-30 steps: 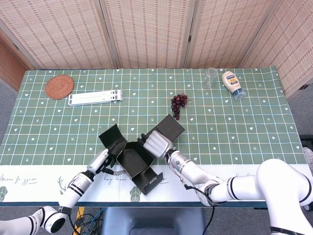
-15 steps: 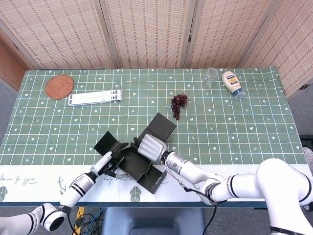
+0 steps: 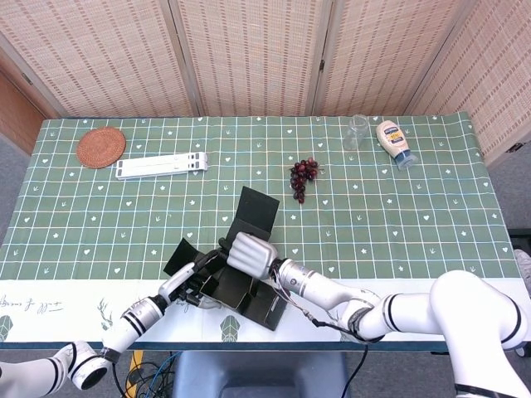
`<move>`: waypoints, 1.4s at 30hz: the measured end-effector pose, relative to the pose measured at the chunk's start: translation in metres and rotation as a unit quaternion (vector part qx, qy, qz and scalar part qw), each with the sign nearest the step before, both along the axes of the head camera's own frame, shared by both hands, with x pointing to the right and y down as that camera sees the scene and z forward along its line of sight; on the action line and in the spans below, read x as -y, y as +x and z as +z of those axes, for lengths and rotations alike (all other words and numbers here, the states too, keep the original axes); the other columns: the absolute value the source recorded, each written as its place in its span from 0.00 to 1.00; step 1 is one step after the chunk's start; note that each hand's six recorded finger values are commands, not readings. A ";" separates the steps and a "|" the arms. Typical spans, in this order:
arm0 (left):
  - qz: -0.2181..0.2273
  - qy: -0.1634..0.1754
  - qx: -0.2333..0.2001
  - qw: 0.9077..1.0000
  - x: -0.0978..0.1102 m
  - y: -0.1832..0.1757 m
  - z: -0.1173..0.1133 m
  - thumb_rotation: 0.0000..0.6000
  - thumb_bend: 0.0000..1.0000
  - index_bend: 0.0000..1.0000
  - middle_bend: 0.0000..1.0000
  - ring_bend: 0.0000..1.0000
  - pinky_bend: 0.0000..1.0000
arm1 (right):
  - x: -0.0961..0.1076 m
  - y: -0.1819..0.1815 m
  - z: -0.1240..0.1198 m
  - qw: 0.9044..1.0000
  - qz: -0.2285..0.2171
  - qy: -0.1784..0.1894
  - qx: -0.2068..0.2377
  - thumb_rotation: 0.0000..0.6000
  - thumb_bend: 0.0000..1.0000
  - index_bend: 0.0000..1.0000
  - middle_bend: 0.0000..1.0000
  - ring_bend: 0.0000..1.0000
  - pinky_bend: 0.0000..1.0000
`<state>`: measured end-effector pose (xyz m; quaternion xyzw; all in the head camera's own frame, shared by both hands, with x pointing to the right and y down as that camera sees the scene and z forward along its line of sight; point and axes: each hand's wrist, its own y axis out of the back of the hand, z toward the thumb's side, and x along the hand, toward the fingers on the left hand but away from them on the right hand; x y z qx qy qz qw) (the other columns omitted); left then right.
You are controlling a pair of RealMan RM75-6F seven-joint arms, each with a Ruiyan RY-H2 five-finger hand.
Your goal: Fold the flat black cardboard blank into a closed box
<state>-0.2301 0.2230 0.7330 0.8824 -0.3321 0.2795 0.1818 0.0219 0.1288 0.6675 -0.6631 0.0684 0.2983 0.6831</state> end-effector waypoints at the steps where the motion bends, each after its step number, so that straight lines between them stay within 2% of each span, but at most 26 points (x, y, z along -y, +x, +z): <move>1: 0.002 -0.001 -0.001 1.000 -0.001 0.000 0.000 1.00 0.14 0.02 0.02 0.74 0.90 | -0.001 0.000 0.000 1.000 -0.002 0.000 0.002 1.00 0.46 0.33 0.33 0.83 1.00; 9: 0.001 -0.015 -0.016 1.000 -0.005 0.001 0.002 1.00 0.14 0.04 0.03 0.75 0.90 | -0.004 -0.002 0.001 1.000 -0.011 0.003 0.023 1.00 0.46 0.33 0.34 0.83 1.00; 17: -0.005 -0.028 -0.029 0.999 -0.007 0.002 0.003 1.00 0.14 0.13 0.13 0.76 0.90 | -0.006 -0.004 -0.002 0.998 -0.021 0.006 0.059 1.00 0.46 0.33 0.34 0.83 1.00; 19: -0.010 -0.033 -0.033 0.999 -0.007 0.002 0.003 1.00 0.14 0.15 0.15 0.76 0.90 | -0.006 -0.003 -0.001 0.998 -0.019 0.004 0.065 1.00 0.46 0.32 0.31 0.83 1.00; 21: -0.010 -0.032 -0.034 0.999 -0.007 0.002 0.003 1.00 0.14 0.18 0.17 0.76 0.90 | -0.005 -0.001 0.000 0.998 -0.015 0.001 0.068 1.00 0.43 0.24 0.24 0.82 1.00; 22: -0.010 -0.031 -0.033 0.999 -0.007 0.002 0.003 1.00 0.14 0.19 0.18 0.76 0.90 | -0.004 0.001 0.001 0.998 -0.010 -0.003 0.069 1.00 0.40 0.14 0.20 0.82 1.00; 24: -0.011 -0.030 -0.032 0.999 -0.006 0.002 0.003 1.00 0.14 0.20 0.18 0.77 0.90 | -0.004 0.002 0.001 0.998 -0.003 -0.008 0.070 1.00 0.33 0.03 0.14 0.81 1.00; 25: -0.011 -0.029 -0.031 0.999 -0.006 0.002 0.004 1.00 0.14 0.20 0.19 0.77 0.90 | -0.004 0.003 0.001 0.998 0.000 -0.012 0.069 1.00 0.31 0.00 0.11 0.80 1.00; 30: -0.011 -0.027 -0.027 0.999 -0.005 0.002 0.004 1.00 0.14 0.19 0.19 0.77 0.90 | -0.005 0.006 -0.001 0.997 0.017 -0.031 0.069 1.00 0.22 0.00 0.01 0.76 1.00; 36: -0.010 -0.023 -0.020 0.999 -0.003 0.003 0.004 1.00 0.14 0.18 0.19 0.77 0.90 | -0.006 0.009 -0.006 0.995 0.033 -0.048 0.080 1.00 0.16 0.00 0.00 0.74 1.00; 42: -0.009 -0.021 -0.012 1.000 0.001 0.002 0.003 1.00 0.14 0.17 0.19 0.76 0.90 | -0.006 0.014 -0.013 0.991 0.052 -0.069 0.101 1.00 0.14 0.00 0.00 0.74 1.00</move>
